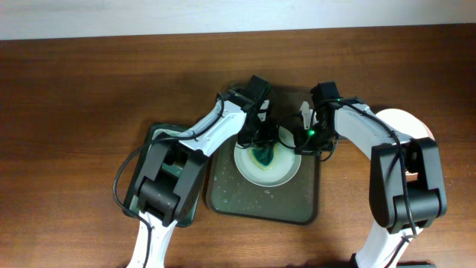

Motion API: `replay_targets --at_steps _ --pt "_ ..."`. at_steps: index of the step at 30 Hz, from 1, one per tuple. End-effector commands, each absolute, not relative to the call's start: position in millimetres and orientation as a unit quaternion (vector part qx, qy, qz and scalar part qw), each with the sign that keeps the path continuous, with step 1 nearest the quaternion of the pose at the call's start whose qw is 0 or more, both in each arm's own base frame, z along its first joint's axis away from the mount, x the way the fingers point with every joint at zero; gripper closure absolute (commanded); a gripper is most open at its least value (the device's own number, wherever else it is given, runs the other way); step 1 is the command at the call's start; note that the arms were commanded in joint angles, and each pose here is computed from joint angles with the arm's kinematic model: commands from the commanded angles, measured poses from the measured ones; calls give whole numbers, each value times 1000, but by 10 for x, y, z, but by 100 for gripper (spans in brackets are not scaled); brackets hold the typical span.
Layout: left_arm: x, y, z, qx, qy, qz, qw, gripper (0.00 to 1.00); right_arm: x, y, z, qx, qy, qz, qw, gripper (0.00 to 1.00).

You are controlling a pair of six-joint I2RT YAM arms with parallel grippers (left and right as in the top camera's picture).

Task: Clean dirty plates on tray and stack at the side
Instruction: 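Scrub the held plate's stain with the sponge in the left gripper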

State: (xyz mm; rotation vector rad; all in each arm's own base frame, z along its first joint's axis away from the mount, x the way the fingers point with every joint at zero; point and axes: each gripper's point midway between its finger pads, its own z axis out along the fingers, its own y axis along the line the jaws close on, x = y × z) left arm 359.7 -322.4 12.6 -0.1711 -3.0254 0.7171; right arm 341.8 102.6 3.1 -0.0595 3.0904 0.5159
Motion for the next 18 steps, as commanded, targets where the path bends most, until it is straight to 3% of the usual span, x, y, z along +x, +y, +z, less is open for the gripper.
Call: replay_targets --at_steps 1,5,10,13,18 --pt "3511 -2955 -149 -38 -989 140 36 100 3370 983 -95 -8 988 152 -15 96" --pt "3818 -2130 -37 -17 -998 -49 -23 100 3370 983 -95 -8 988 152 -15 96" --pt "3960 -1795 -6 -12 -994 -104 -43 100 3362 981 -95 -7 988 152 -17 96" --pt "3820 -2052 -45 -14 -999 -34 -6 100 3363 981 -95 -7 988 152 -17 96" --pt "3503 -3125 107 -87 -970 218 59 100 3388 984 -95 0 988 152 -13 96"
